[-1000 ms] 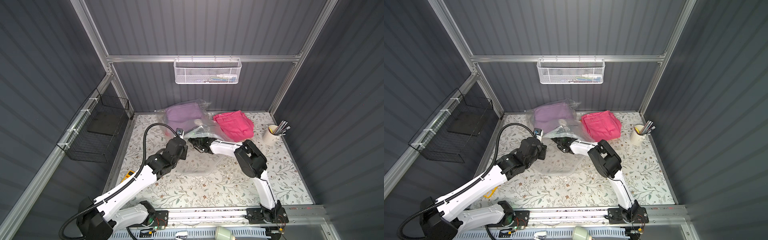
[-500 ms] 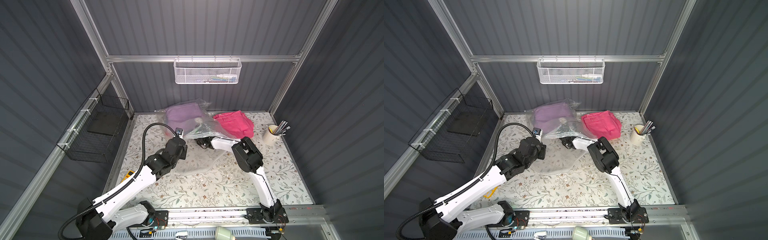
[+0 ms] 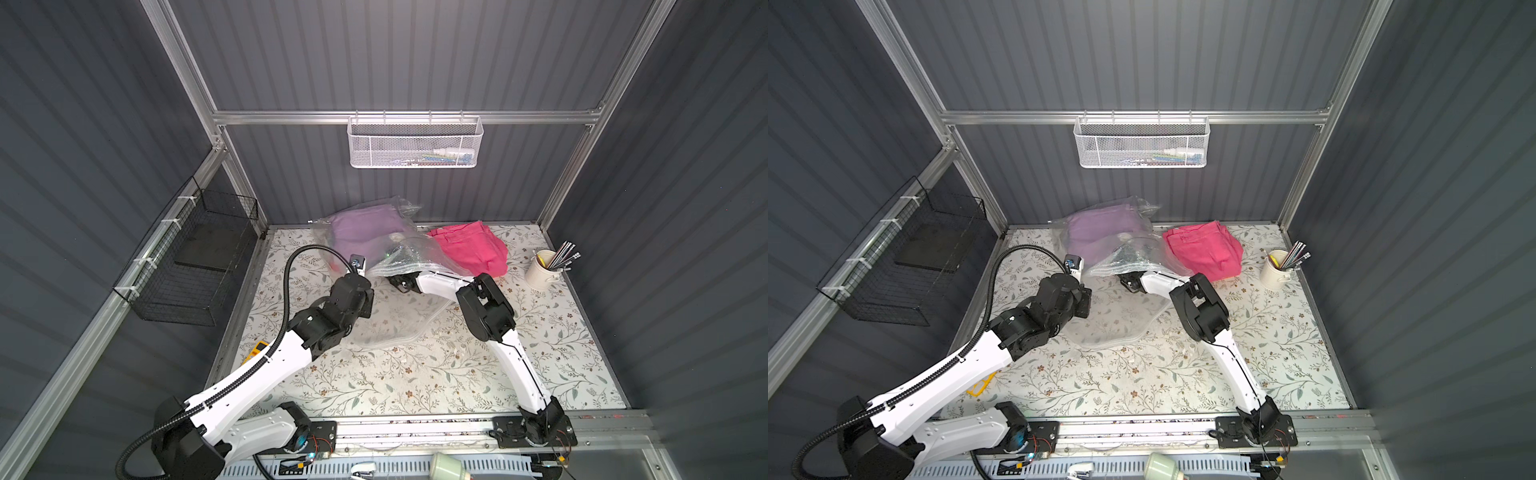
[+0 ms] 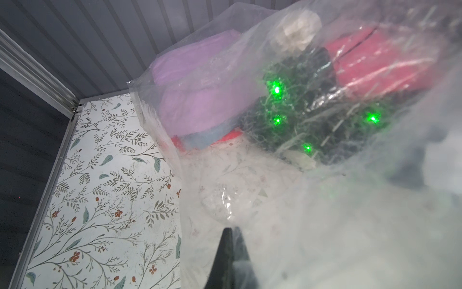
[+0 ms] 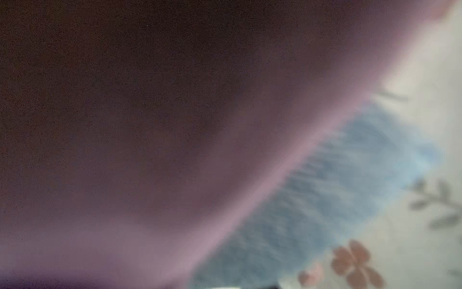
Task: Take the trousers out of the vacuum bag
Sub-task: Take out the trousers from the vacuum bag.
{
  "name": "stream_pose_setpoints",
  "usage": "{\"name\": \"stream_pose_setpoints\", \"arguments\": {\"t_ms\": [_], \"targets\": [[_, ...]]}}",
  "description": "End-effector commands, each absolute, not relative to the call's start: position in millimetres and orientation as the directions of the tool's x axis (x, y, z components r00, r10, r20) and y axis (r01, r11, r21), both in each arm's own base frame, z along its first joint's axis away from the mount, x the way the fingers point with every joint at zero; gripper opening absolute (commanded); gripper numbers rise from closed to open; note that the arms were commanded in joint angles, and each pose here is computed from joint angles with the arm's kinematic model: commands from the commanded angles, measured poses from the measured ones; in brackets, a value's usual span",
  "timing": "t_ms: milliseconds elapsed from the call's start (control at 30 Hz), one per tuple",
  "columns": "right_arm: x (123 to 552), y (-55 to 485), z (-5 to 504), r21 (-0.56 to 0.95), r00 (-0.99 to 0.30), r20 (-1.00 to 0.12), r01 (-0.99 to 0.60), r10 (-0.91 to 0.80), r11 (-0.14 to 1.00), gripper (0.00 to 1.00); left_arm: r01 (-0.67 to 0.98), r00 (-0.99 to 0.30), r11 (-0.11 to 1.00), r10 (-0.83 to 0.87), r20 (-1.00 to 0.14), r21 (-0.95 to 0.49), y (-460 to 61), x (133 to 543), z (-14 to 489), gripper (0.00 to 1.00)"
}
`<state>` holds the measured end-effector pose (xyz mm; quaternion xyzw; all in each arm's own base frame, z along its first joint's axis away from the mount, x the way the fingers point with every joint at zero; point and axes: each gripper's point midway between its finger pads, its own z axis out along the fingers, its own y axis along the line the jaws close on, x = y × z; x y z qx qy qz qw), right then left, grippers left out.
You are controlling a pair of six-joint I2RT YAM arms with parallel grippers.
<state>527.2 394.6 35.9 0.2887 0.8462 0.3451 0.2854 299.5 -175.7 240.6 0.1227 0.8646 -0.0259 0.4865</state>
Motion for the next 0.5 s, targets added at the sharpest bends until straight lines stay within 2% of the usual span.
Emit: {"name": "stream_pose_setpoints", "arguments": {"t_ms": [0,100,267,467], "targets": [[541,386,47,0.763,-0.658,-0.307,0.261,0.687,0.591,0.08,0.209,-0.490,0.976,0.161,-0.857,0.064,-172,302,248,0.00],[541,389,76,0.774,-0.659,-0.354,0.192,0.663,0.604,0.00,0.202,-0.504,0.977,0.162,-0.848,0.067,-172,303,239,0.00],[529,398,131,0.809,-0.660,-0.396,0.078,0.638,0.583,0.00,0.189,-0.527,0.980,0.150,-0.837,0.057,-175,306,228,0.00],[490,428,152,0.831,-0.692,-0.390,0.021,0.608,0.556,0.00,0.180,-0.534,0.982,0.151,-0.832,0.063,-177,310,224,0.00]]}}
